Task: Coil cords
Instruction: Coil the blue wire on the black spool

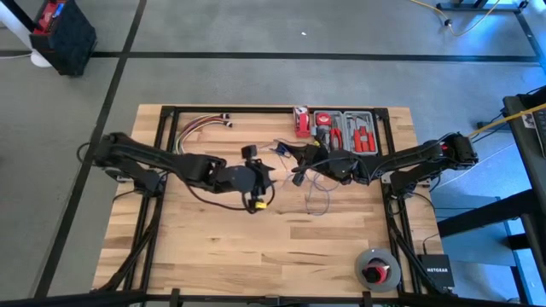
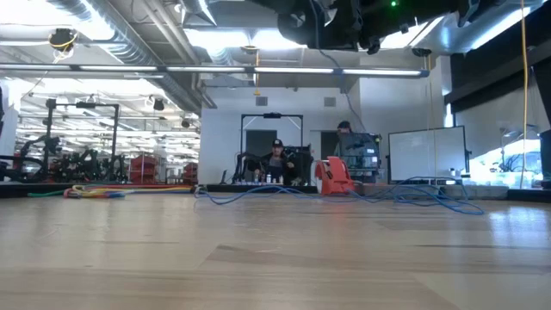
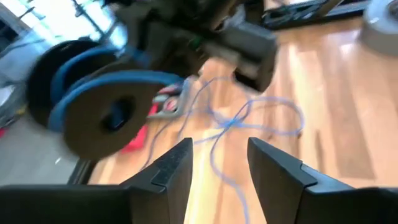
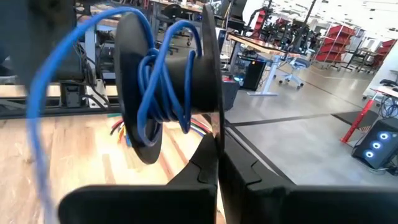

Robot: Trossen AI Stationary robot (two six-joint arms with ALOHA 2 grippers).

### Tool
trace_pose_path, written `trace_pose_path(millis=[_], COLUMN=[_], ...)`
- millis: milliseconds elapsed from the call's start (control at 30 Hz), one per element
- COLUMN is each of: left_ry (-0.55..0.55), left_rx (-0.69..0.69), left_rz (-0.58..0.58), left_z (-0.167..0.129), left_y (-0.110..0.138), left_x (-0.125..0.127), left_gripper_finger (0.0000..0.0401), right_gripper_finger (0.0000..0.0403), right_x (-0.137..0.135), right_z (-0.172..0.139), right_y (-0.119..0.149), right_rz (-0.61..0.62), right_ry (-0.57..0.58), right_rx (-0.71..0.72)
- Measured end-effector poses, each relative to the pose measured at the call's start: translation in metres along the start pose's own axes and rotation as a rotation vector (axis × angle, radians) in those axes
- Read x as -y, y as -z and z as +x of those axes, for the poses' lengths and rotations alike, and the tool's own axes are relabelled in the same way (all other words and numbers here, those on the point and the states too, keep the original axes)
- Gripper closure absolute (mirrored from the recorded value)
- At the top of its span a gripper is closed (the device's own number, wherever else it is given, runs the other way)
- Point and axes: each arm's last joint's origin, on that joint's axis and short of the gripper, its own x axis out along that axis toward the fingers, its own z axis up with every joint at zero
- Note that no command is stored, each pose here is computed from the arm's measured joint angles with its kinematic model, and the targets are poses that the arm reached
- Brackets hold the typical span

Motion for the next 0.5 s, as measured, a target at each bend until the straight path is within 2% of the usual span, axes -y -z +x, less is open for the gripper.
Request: trace_pose_path(millis=[100, 200, 267, 433, 500], left_ry=[-0.048, -0.055, -0.058, -0.081, -0.089], left_rx=[-0.004, 0.051, 0.086, 0.051, 0.078], left_rz=[-0.020, -0.035, -0.024, 0.004, 0.005], left_z=[-0.006, -0.007, -0.004, 0.016, 0.022], left_y=[0.000, -0.006, -0.008, -0.003, -0.006], left_x=[-0.003, -0.003, -0.001, 0.000, 0.001], left_gripper_finger=[0.0262, 0.0267, 0.0270, 0.0278, 0.0281], right_gripper_finger=[0.0402, 0.0402, 0.0402, 0.0402, 0.0402], right_x=[0.000, 0.000, 0.000, 0.000, 0.000], right_z=[0.000, 0.000, 0.000, 0.000, 0.000], right_y=[0.000, 0.000, 0.000, 0.000, 0.000], right_rz=[0.001, 0.003, 0.004, -0.001, -0.002], right_ry=[0.000, 0.000, -0.001, -0.002, -0.002], right_rx=[0.001, 0.003, 0.005, 0.004, 0.005])
